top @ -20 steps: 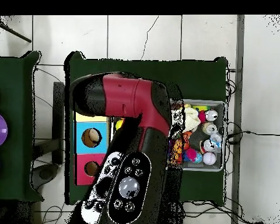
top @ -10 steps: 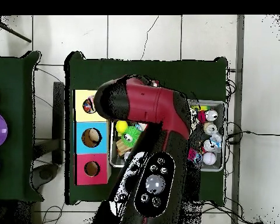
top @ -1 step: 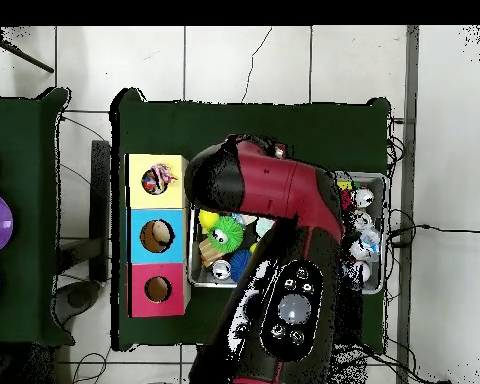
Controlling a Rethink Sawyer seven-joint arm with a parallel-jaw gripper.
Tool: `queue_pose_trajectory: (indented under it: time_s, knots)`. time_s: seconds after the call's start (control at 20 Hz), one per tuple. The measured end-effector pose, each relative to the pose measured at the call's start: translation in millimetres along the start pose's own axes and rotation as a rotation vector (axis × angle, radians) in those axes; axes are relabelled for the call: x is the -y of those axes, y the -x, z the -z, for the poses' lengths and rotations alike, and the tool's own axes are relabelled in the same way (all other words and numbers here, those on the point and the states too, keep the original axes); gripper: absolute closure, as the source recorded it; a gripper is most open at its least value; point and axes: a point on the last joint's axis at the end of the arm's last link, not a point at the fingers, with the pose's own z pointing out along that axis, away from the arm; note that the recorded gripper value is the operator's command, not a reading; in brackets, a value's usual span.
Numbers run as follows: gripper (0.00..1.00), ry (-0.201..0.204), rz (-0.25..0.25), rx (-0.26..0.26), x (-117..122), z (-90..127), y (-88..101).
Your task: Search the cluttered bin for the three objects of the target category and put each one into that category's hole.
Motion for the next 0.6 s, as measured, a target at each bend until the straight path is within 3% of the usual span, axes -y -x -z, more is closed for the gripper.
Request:
queue_pose_trajectory:
  time_s: [0.6]
  knots:
    - [1.0, 0.038, -0.019, -0.095, 13, -32, -39.7]
